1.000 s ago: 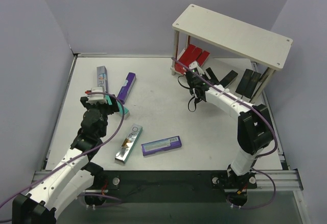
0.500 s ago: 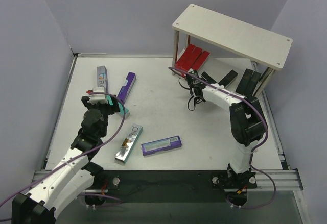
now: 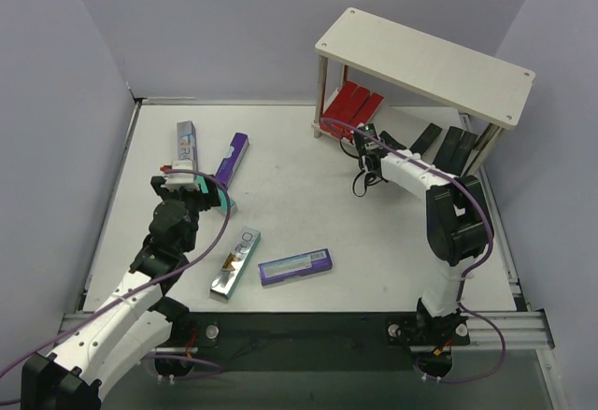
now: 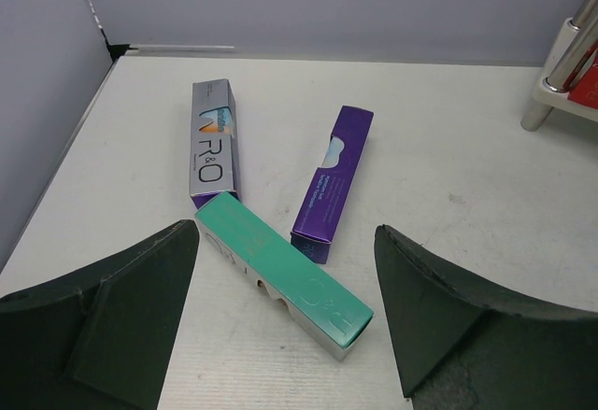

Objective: Place and organize the toothpastes onto the shelf
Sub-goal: Place the toothpaste on the shelf.

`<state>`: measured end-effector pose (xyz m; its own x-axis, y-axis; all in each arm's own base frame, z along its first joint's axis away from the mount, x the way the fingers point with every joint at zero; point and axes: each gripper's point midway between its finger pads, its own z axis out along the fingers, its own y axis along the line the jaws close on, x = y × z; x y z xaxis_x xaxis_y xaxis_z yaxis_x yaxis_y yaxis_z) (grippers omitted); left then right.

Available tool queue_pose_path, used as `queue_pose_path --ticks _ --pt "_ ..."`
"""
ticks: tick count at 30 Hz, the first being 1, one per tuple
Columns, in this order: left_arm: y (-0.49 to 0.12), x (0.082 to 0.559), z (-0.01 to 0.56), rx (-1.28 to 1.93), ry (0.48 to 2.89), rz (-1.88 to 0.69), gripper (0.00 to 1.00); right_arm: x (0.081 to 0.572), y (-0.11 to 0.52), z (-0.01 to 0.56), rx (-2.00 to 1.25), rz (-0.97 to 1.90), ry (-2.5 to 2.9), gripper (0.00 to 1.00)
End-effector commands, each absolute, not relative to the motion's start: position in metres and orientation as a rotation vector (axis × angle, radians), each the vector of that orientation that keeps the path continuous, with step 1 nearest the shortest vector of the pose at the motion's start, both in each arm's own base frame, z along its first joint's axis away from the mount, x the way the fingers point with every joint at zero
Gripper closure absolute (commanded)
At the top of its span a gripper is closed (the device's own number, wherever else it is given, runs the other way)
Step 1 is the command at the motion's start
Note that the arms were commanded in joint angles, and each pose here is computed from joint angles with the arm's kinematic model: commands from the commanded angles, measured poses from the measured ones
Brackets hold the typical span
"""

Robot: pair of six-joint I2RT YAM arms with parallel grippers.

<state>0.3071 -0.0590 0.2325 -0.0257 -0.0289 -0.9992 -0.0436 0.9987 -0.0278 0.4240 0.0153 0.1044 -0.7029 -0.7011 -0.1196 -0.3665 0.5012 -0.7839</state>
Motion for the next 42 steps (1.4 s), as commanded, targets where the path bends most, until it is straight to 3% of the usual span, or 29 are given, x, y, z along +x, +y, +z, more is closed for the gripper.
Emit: queue_pose_path --ticks 1,42 --pt "-0.063 0.309 0.244 -0.054 1.551 -0.012 0.13 0.424 0.003 0.111 -0.882 -1.103 2.324 0.51" --pt "-0.066 0.311 0.241 -0.034 1.561 -0.015 0.13 0.410 -0.044 0.134 -0.743 -1.318 2.340 0.52"
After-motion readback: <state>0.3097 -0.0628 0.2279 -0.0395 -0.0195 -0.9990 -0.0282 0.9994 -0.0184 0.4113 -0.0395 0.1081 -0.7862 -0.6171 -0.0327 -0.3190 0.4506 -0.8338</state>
